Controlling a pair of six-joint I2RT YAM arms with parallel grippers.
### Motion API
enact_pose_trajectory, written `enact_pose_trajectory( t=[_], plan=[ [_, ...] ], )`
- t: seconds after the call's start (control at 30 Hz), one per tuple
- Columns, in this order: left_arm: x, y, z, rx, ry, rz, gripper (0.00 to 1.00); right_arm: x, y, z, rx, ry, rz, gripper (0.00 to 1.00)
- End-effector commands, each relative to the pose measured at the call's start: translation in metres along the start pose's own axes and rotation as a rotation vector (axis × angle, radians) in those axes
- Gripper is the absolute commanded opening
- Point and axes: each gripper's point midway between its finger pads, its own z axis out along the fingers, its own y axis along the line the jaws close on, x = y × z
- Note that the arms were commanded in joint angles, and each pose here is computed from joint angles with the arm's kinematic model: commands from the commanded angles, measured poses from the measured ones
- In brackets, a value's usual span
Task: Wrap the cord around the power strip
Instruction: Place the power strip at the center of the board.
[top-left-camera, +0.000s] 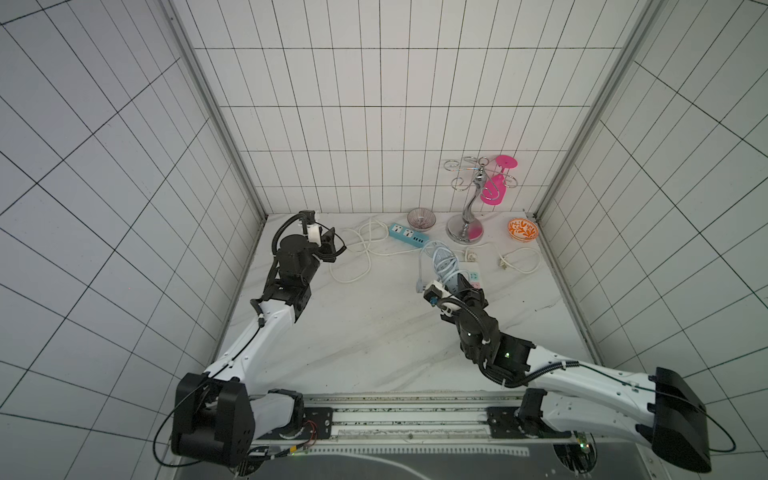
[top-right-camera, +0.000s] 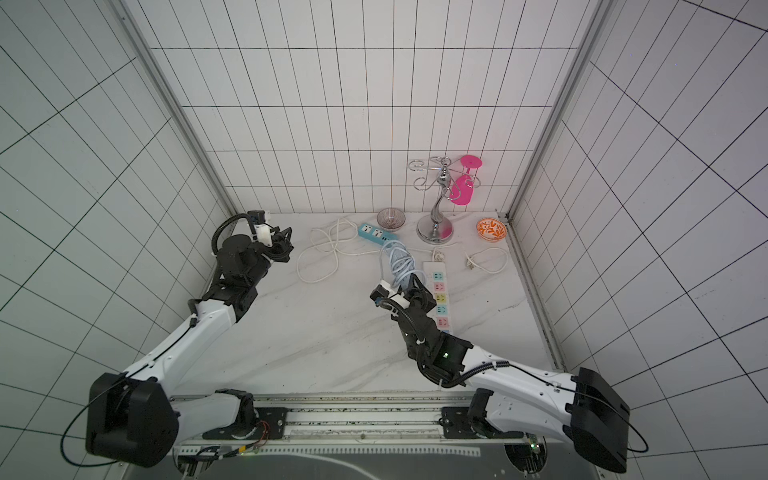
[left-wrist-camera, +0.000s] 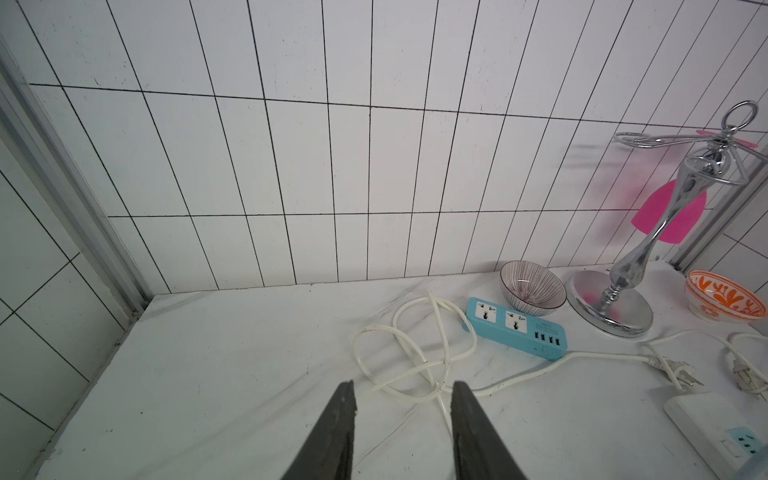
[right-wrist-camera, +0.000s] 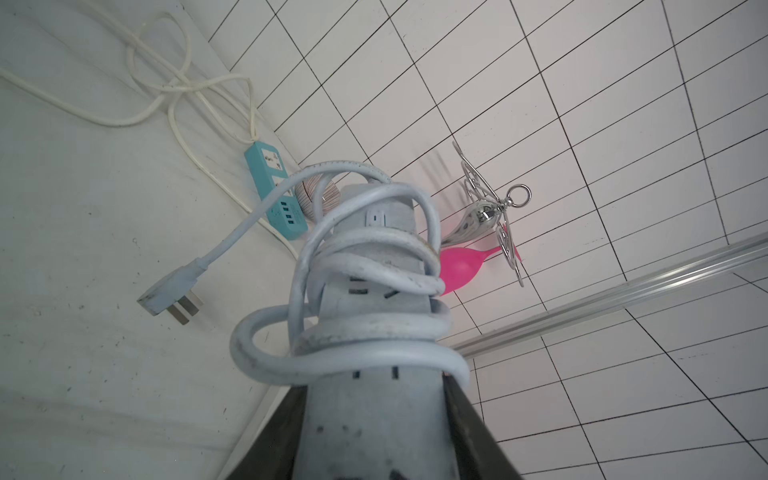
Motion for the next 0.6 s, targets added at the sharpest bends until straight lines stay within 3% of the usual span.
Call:
enact_pose_trajectory(
  t=[0.0, 0.2, 0.37, 0.47, 0.57],
  plan=[
    [-0.004, -0.003, -0.011, 0.014, -0.014, -0.054, 0.38, 0.021, 0.003, -0.001, 0.04, 0.068, -0.051, 0.0],
    [-0.008, 0.006, -0.028, -0.048, -0.034, -0.083, 0.38, 0.019, 0.063, 0.006, -0.05, 0.084, -0.175, 0.0],
    [-0.013, 0.014, -0.043, -0.093, -0.061, -0.084, 0.38, -0.009, 0.126, 0.003, -0.133, 0.031, -0.206, 0.0],
    [-0.015, 0.013, -0.048, -0.089, -0.068, -0.082, 0.38, -0.026, 0.156, 0.002, -0.173, 0.009, -0.186, 0.0],
    [-0.016, 0.012, -0.053, -0.088, -0.075, -0.087, 0.38, -0.036, 0.169, 0.001, -0.233, -0.017, -0.074, 0.0]
  ],
)
